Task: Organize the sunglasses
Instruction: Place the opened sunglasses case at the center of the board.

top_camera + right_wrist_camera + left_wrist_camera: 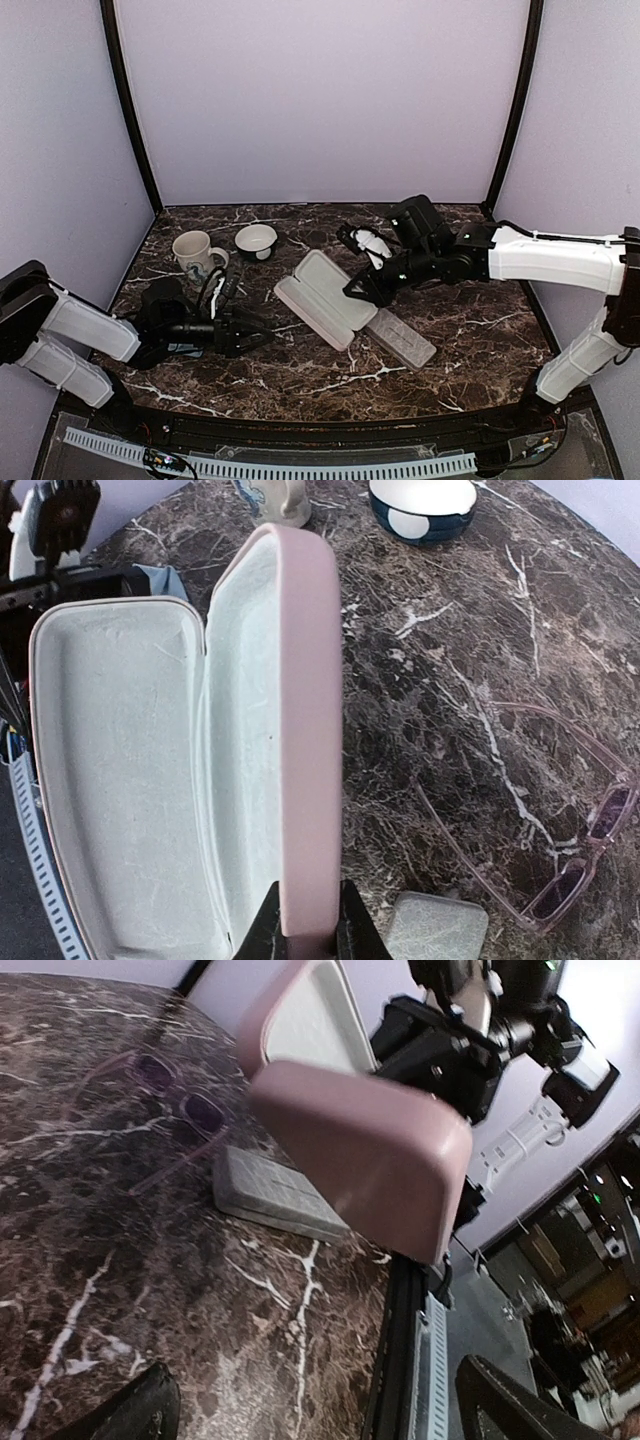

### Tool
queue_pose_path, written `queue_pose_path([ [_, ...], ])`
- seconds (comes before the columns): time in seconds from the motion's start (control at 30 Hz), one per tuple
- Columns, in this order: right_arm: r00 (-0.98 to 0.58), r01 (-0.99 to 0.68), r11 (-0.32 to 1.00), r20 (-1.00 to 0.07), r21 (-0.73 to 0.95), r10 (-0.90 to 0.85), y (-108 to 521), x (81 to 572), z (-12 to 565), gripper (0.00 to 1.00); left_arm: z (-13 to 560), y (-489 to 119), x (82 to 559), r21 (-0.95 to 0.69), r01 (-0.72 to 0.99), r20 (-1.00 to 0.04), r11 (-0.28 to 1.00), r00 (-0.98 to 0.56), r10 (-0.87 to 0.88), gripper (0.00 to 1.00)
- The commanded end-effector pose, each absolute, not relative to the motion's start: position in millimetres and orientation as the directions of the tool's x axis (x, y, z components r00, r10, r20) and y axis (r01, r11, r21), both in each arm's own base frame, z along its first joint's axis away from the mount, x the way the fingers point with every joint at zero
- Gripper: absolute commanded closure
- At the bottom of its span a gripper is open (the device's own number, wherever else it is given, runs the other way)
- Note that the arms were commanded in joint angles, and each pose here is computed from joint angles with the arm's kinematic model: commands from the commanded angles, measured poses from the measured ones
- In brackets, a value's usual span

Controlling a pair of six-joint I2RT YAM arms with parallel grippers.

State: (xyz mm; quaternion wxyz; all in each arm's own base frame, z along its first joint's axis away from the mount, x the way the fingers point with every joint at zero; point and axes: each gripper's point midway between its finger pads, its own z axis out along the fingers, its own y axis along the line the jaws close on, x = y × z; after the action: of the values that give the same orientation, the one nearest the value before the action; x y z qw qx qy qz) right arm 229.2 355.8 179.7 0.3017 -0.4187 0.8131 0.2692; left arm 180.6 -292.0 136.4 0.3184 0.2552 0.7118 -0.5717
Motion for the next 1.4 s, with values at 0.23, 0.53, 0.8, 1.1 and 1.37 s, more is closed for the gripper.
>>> queue_pose_path([
  [0.23, -0.385, -0.85, 0.524, -0.614, -0.056, -0.689, 362.5, 236.3, 134.9, 1.0, 124.6, -174.8, 253.1, -0.32, 0.241, -0.735, 0.916, -0.673, -0.079, 0.11],
  [0.53, -0.312, -0.874, 0.458, -0.537, -0.161, -0.784, 390.3, 225.0, 110.7, 0.99, 82.5, -131.5, 233.4, -0.198, 0.015, -0.604, 0.98, -0.789, -0.11, 0.22],
  [0.8, -0.277, -0.888, 0.419, -0.507, -0.19, -0.816, 398.3, 213.0, 96.4, 0.94, 52.1, -105.0, 209.8, -0.109, -0.085, -0.515, 0.99, -0.847, -0.13, 0.26],
  [1.1, -0.268, -0.888, 0.411, -0.496, -0.204, -0.826, 396.1, 209.1, 90.6, 0.89, 25.9, -90.8, 190.9, -0.046, -0.138, -0.435, 0.989, -0.889, -0.144, 0.22],
  [1.37, -0.256, -0.876, 0.401, -0.446, -0.267, -0.858, 383.1, 214.2, 86.9, 0.88, 15.2, -99.5, 189.7, -0.06, -0.11, -0.411, 0.992, -0.903, -0.125, 0.38],
])
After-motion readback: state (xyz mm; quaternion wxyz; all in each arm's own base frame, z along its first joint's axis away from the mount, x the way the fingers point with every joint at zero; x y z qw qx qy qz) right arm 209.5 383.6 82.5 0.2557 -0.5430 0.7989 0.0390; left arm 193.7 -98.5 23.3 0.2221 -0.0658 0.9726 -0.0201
